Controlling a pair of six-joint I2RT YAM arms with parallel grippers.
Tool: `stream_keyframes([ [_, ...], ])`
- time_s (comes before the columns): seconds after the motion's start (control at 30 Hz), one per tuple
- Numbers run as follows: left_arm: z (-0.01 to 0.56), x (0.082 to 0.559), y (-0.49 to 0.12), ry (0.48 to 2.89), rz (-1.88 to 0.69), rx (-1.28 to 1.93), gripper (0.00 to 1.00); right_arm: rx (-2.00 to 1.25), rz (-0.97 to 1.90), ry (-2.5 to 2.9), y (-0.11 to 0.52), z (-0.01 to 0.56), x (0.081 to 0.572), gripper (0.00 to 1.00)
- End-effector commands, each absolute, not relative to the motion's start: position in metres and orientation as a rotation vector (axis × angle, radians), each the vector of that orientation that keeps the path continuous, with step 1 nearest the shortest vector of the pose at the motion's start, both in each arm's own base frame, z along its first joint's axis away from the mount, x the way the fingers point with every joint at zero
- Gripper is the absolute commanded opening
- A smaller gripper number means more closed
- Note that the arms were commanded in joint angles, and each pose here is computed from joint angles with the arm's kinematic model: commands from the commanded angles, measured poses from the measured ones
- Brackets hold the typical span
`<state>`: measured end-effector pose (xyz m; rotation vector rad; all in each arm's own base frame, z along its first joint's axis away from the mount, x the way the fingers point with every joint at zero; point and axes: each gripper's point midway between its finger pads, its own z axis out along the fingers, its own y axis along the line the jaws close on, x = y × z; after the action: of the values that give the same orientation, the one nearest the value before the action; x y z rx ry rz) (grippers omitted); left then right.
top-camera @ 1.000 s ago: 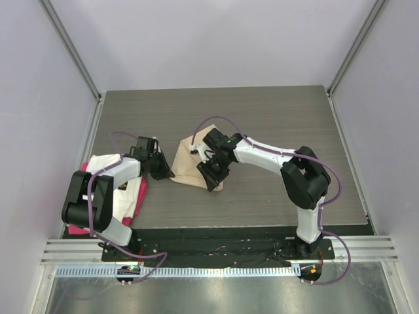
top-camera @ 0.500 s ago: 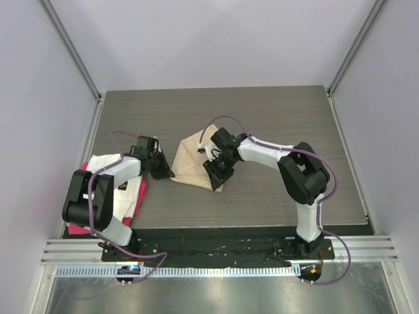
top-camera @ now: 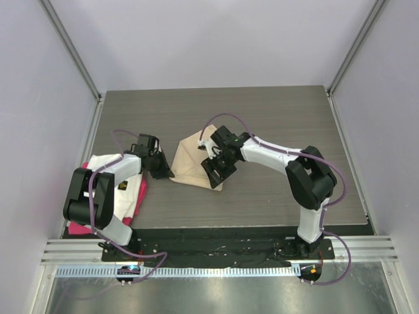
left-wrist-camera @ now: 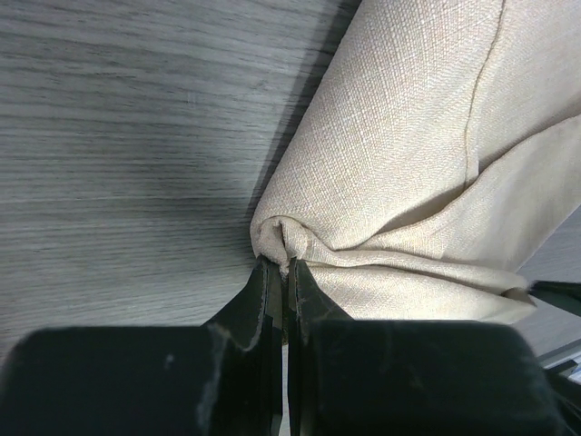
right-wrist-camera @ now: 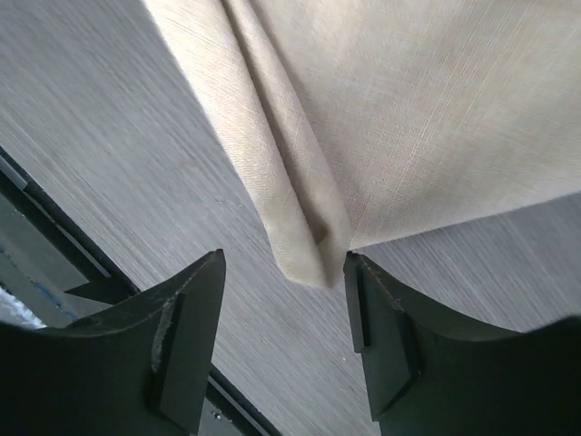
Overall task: Fold the napkin, place the utensils inside, and roll it up
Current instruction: Roll the napkin at the center of the board.
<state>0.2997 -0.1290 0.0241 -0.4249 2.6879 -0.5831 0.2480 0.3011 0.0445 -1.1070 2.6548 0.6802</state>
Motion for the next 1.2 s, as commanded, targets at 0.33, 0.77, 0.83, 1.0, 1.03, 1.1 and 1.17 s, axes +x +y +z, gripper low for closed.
stream_keyframes([
  [0.33, 0.029, 0.302, -0.129, 2.717, -0.58, -0.413, 0.0, -1.22, 0.132, 1.828, 0.375, 0.124, 0.271, 0.65],
  [0.77, 0.027, 0.302, -0.132, 2.731, -0.598, -0.408, 0.0, -1.397, 0.082, 1.797, 0.404, 0.066, 0.27, 0.64],
  [0.83, 0.027, 0.302, -0.133, 2.732, -0.602, -0.407, 0.0, -1.406, 0.067, 1.805, 0.402, 0.06, 0.271, 0.63],
  [1.0, 0.026, 0.301, -0.133, 2.734, -0.609, -0.405, 0.0, -1.418, 0.036, 1.83, 0.396, 0.046, 0.279, 0.63],
  [1.03, 0.027, 0.302, -0.134, 2.732, -0.612, -0.4, 0.0, -1.42, 0.043, 1.838, 0.395, 0.044, 0.281, 0.63],
  [1.1, 0.027, 0.302, -0.134, 2.729, -0.617, -0.398, 0.0, -1.434, 0.044, 1.857, 0.393, 0.037, 0.282, 0.62],
  [1.17, 0.028, 0.303, -0.135, 2.727, -0.621, -0.393, 0.0, -1.465, 0.05, 1.881, 0.39, 0.03, 0.281, 0.6],
])
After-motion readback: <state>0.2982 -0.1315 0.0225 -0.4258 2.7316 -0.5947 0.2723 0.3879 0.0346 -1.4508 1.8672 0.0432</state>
